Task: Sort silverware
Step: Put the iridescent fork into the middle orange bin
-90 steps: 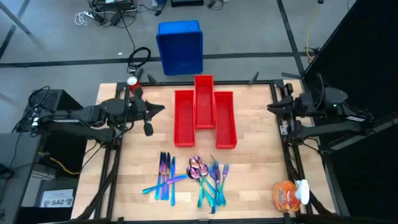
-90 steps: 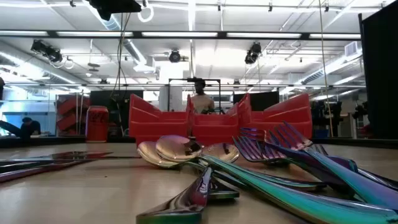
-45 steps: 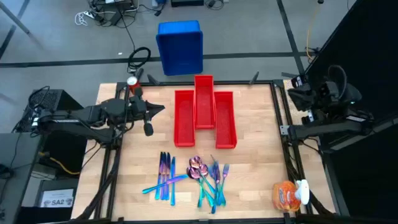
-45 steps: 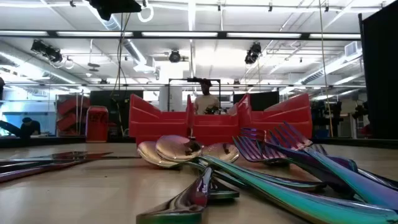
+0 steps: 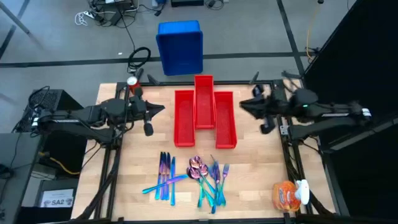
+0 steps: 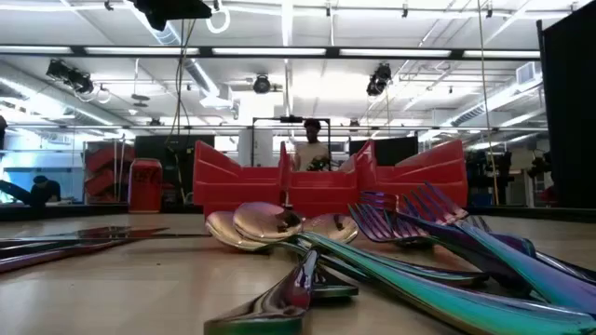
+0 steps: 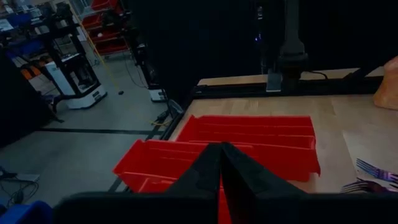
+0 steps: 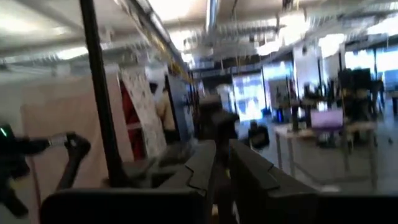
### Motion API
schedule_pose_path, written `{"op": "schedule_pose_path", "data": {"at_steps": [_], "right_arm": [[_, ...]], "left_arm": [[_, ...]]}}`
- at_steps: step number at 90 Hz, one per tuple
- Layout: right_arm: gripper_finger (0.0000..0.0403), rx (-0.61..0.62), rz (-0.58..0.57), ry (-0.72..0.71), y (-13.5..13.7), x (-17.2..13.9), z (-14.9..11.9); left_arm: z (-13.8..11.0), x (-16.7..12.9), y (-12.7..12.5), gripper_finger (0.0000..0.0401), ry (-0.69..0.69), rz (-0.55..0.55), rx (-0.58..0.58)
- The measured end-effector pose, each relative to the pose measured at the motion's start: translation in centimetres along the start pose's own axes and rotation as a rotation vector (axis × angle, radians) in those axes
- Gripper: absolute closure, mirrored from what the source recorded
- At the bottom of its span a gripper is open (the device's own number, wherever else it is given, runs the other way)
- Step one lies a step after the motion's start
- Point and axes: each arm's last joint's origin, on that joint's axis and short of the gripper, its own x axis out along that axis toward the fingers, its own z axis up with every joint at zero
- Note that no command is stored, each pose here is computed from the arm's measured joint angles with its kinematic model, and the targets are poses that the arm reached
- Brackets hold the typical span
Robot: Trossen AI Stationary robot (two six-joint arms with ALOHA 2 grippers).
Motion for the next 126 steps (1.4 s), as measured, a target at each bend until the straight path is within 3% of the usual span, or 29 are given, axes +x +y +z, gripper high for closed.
{"op": "schedule_pose_path", "data": {"at_steps": [13,28,39,52,74,97,108,126], "right_arm": [[0.0374,0.009,0.022,0.13,-0.3,2.4,-3.0],[0.0371,0.134,0.036,0.306,-0.1,4.8,-7.4],[0.0377,0.196,0.017,0.368,0.5,5.5,-9.2],[0.0378,0.2,-0.072,0.382,1.6,5.5,-8.9],[0.038,0.072,-0.224,0.561,6.6,7.0,-5.1],[0.038,0.084,-0.172,0.686,12.1,9.3,-2.6],[0.038,0.105,-0.151,0.732,14.1,9.9,-3.3],[0.038,0.113,-0.157,0.907,16.2,10.1,-7.8]], "left_arm": [[0.0,0.0,0.0,0.0401,0.0,0.0,0.0],[0.0,0.0,0.0,0.0401,0.0,0.0,0.0],[0.0,0.0,0.0,0.0401,0.0,0.0,0.001],[0.0,0.0,0.0,0.0401,0.0,0.0,0.0],[0.0,0.0,0.0,0.0401,0.0,-0.001,0.0],[0.0,0.0,0.0,0.0401,0.0,-0.001,0.0],[0.0,0.0,0.0,0.0401,0.0,0.0,0.0],[0.0,0.0,0.0,0.0401,0.0,0.0,0.0]]}}
